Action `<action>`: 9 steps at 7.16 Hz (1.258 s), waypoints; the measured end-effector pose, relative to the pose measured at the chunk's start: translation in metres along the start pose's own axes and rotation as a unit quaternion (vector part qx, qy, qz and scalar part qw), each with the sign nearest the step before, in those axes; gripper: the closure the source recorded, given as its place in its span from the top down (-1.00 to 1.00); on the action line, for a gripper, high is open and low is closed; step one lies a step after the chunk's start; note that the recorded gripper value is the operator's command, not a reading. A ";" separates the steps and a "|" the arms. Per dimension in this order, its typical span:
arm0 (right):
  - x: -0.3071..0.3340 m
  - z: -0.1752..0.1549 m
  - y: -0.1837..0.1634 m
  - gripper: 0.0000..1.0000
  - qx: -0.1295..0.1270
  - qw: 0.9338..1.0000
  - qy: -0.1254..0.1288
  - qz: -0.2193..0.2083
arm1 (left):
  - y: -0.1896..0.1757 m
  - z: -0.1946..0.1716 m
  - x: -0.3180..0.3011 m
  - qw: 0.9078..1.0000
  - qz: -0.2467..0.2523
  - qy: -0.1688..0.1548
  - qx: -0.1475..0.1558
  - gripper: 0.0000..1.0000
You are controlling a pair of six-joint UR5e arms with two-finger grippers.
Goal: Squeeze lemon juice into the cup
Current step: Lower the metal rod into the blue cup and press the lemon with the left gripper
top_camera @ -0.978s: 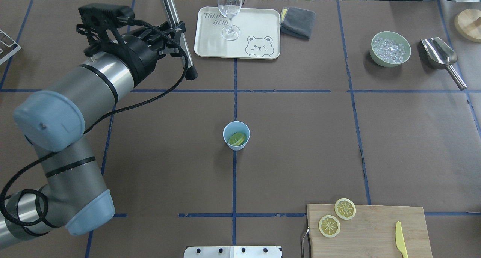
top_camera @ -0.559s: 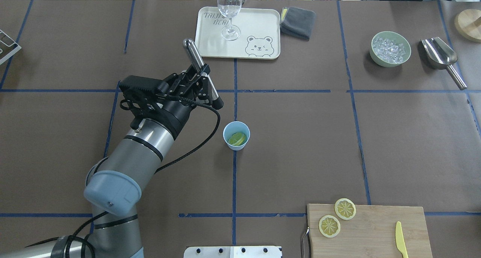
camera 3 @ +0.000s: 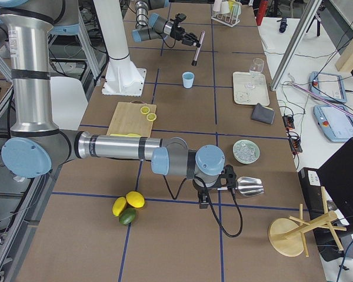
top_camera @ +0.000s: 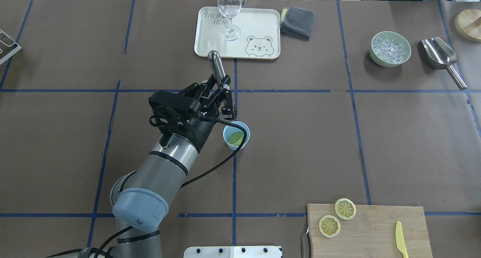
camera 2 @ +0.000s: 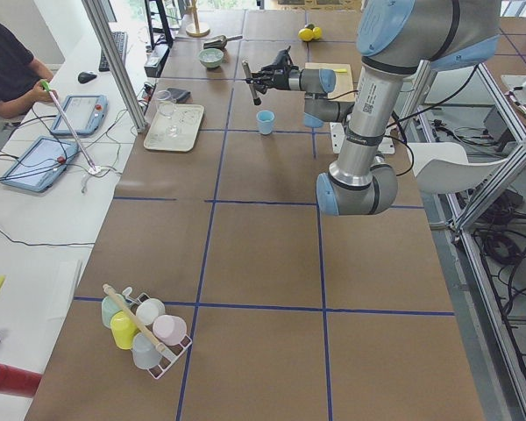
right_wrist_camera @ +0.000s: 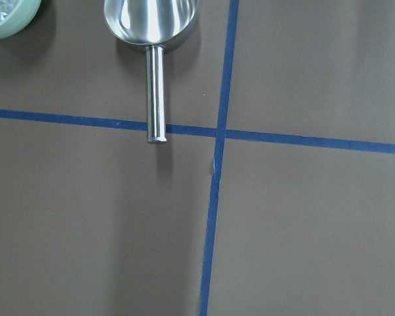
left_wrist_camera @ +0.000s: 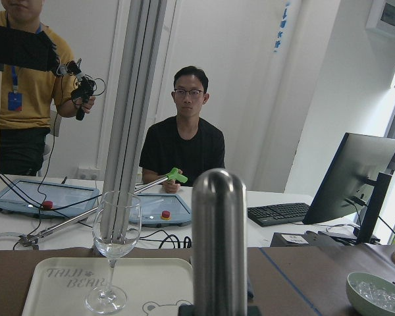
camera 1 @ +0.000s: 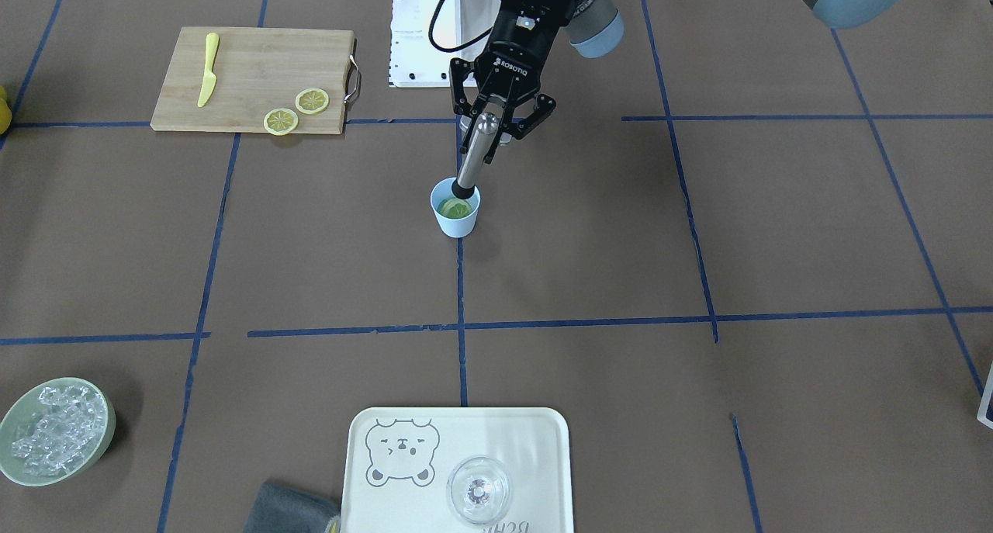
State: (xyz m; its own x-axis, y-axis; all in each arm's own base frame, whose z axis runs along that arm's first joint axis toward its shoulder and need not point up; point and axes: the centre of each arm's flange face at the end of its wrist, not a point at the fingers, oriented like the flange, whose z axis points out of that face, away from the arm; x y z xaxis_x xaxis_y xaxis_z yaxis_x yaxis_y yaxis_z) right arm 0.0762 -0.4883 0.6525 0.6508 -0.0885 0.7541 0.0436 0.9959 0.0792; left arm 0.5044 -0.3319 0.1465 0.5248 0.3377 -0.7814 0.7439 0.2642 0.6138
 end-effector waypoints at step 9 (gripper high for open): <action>-0.006 -0.007 -0.010 1.00 0.007 1.000 0.001 -0.007 | 0.084 -0.004 0.011 0.999 0.027 -0.015 -0.018 -1.00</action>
State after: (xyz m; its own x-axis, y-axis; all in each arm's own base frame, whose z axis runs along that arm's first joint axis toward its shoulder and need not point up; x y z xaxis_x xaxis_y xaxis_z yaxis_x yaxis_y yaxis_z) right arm 0.0771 -0.4972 0.6425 0.6516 -0.1014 0.7518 0.0416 0.9943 0.0981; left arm 0.5708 -0.3028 0.1899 0.5764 0.3255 -0.7495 0.6986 0.2796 0.6586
